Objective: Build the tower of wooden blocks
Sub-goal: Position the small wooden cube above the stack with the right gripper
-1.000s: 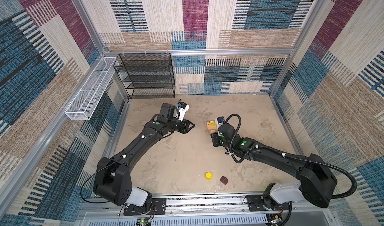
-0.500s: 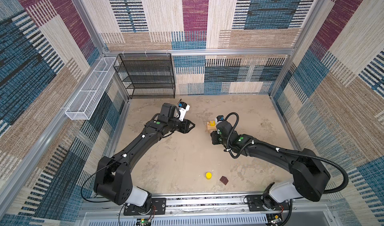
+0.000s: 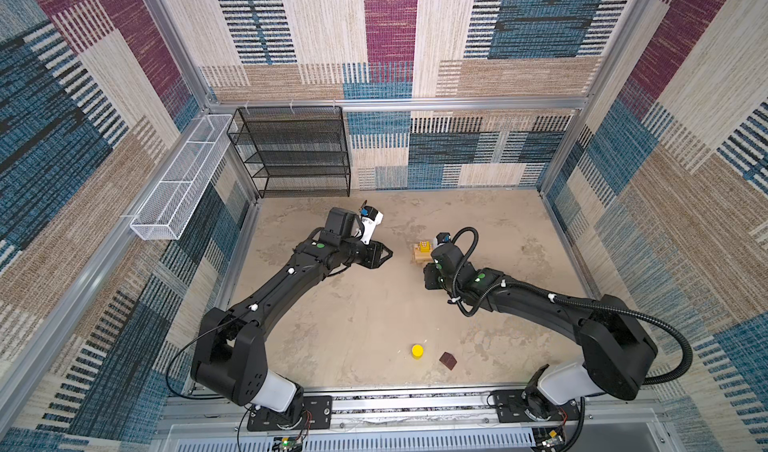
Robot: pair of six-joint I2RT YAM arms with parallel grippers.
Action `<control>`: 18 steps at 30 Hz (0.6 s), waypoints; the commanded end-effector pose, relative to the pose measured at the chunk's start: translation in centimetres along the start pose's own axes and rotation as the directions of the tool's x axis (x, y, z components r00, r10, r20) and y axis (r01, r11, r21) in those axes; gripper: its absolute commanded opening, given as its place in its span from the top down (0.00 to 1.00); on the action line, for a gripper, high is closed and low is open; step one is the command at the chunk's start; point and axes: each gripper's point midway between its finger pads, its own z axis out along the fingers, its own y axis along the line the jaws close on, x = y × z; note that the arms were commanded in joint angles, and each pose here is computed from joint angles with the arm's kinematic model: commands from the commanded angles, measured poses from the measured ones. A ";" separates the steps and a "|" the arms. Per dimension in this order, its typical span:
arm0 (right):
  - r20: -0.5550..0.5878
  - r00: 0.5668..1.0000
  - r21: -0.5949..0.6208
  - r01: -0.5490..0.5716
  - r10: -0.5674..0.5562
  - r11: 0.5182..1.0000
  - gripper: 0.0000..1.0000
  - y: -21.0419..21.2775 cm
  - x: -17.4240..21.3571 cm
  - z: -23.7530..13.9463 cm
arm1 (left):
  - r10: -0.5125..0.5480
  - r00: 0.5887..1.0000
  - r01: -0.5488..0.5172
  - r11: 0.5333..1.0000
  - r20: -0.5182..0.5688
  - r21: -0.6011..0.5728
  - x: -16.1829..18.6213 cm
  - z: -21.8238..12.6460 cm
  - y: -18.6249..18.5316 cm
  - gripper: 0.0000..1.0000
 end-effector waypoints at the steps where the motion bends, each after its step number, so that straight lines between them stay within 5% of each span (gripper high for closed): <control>1: 0.021 0.999 0.024 -0.026 0.025 0.999 1.00 -0.4 -0.3 0.0 | -0.002 1.000 0.002 1.000 -0.005 0.020 -0.1 0.0 -0.7 0.57; 18: 0.035 0.999 -0.038 -0.022 0.023 0.999 1.00 -1.1 -0.9 -1.4 | 0.032 0.999 -0.032 0.999 -0.018 0.009 0.3 0.1 -1.2 0.57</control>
